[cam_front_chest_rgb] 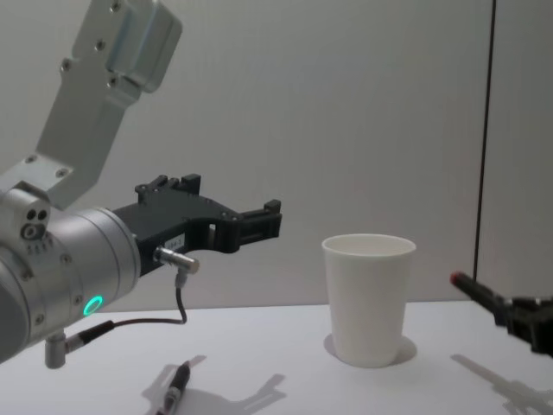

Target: Place the pen into the pen holder.

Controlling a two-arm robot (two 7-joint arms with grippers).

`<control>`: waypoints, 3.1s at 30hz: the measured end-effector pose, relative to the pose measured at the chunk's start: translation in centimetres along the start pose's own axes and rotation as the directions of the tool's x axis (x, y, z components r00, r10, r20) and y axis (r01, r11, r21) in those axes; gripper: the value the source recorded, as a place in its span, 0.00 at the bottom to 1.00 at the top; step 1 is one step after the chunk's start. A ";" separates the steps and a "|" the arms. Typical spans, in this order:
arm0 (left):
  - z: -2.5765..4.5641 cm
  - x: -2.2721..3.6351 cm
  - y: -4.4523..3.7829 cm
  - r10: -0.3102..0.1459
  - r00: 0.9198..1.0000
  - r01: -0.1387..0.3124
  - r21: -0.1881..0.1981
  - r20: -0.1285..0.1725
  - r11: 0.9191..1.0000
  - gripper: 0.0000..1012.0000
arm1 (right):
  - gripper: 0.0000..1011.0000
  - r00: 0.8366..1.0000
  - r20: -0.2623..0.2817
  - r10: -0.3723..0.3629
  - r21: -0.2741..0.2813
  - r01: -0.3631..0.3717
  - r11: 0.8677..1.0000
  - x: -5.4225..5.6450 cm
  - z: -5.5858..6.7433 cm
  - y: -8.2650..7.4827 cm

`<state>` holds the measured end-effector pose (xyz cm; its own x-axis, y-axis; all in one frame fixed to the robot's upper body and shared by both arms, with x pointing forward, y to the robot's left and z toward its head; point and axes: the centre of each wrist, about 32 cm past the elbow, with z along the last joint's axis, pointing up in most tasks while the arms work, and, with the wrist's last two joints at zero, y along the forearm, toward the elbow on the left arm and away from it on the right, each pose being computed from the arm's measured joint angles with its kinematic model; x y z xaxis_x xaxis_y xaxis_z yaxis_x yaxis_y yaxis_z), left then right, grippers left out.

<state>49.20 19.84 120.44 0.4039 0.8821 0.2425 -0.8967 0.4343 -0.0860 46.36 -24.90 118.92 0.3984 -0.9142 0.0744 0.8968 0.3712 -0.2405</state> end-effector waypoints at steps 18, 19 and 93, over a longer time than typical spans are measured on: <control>0.00 0.00 0.00 0.000 1.000 0.000 0.000 0.000 1.000 0.99 | 0.17 0.998 0.060 0.020 0.285 -0.036 0.958 0.1 1.4 0.3; 0.00 0.00 0.00 0.000 1.000 0.000 0.000 0.000 1.000 0.99 | 0.17 0.998 0.062 0.019 0.293 -0.037 0.955 0.2 1.5 0.4; 0.00 0.00 0.00 0.000 1.000 0.000 0.000 0.000 1.000 0.99 | 0.17 0.957 0.260 0.127 0.540 -0.253 0.803 -0.9 1.8 15.2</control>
<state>49.20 19.84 120.44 0.4041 0.8820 0.2424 -0.8966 0.4344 -0.0858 60.01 -18.13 116.91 0.5449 -0.7860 0.2920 0.7232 0.6168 0.3108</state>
